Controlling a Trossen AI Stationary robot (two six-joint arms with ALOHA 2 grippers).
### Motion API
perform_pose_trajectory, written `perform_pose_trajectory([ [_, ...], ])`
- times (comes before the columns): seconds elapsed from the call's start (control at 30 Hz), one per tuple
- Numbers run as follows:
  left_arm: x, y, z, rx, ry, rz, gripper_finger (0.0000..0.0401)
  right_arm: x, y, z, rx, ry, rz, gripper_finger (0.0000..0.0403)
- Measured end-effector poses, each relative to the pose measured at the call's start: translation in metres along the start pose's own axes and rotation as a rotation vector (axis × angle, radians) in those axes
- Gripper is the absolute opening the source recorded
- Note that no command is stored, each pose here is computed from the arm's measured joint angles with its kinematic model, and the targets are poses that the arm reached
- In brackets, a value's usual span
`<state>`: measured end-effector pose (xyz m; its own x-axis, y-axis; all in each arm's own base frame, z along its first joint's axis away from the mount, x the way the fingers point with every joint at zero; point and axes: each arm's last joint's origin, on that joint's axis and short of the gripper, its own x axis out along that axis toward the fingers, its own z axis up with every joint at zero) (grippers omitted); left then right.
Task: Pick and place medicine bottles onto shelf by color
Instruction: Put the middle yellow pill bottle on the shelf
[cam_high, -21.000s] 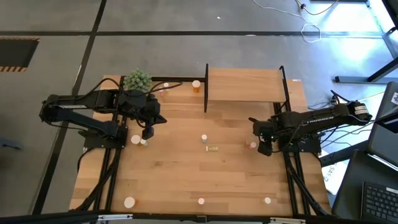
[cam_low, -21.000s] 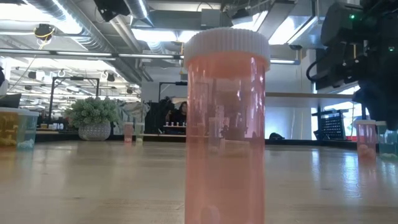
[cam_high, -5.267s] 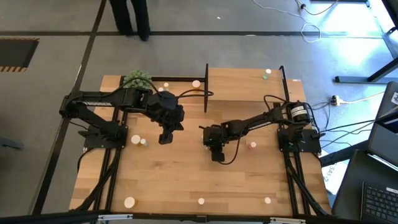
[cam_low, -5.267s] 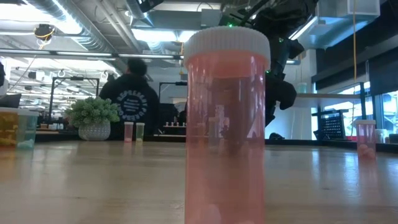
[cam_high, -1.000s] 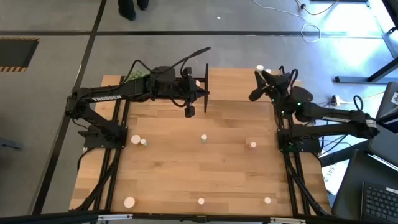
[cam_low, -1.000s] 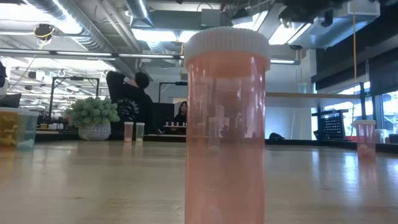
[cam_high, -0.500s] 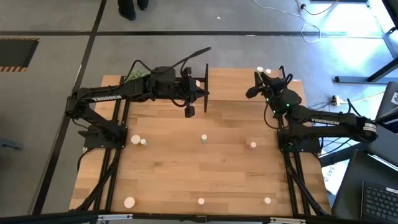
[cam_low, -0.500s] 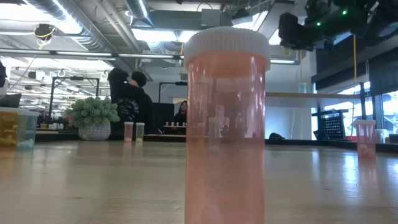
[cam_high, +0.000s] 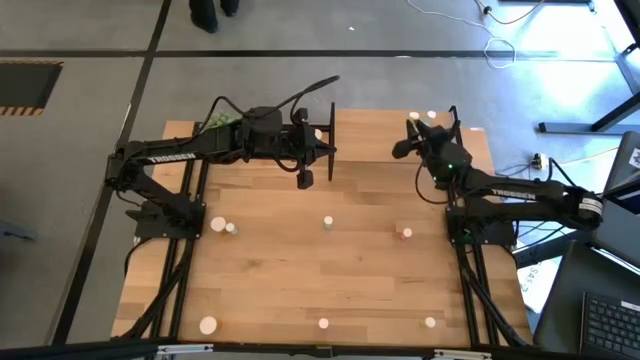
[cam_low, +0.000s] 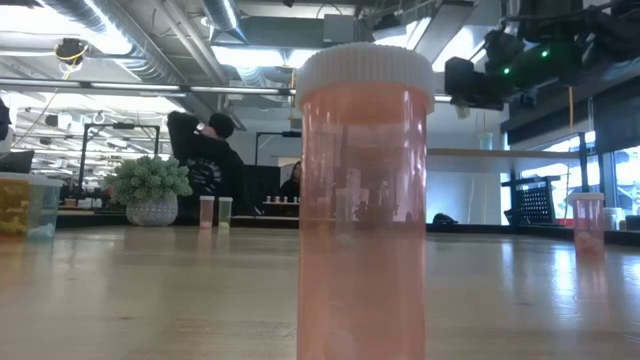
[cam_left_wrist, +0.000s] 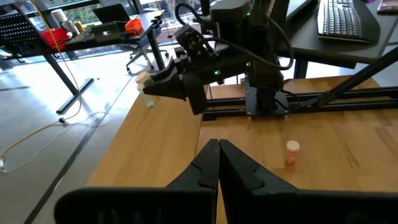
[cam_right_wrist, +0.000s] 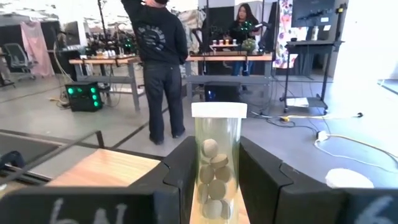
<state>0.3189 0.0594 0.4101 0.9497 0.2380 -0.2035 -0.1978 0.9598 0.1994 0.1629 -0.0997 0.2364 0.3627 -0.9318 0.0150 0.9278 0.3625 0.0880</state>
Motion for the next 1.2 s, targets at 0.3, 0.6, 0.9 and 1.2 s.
perform_pose_trajectory([
  [0.3, 0.0, 0.0, 0.0, 0.001, 0.0, 0.0, 0.0, 0.011, 0.003, -0.016, -0.031, 0.065, -0.015, 0.0104],
  [0.6, 0.0, 0.0, 0.0, 0.002, 0.0, 0.0, 0.0, 0.014, 0.005, -0.024, -0.063, 0.1, -0.018, 0.0104],
  [0.9, 0.0, 0.0, 0.0, 0.002, 0.0, 0.0, 0.0, 0.015, 0.005, -0.031, -0.074, 0.145, -0.024, 0.0104],
  [1.2, 0.0, 0.0, 0.0, 0.002, 0.0, 0.0, 0.0, 0.014, 0.004, -0.036, -0.059, 0.181, -0.032, 0.0104],
])
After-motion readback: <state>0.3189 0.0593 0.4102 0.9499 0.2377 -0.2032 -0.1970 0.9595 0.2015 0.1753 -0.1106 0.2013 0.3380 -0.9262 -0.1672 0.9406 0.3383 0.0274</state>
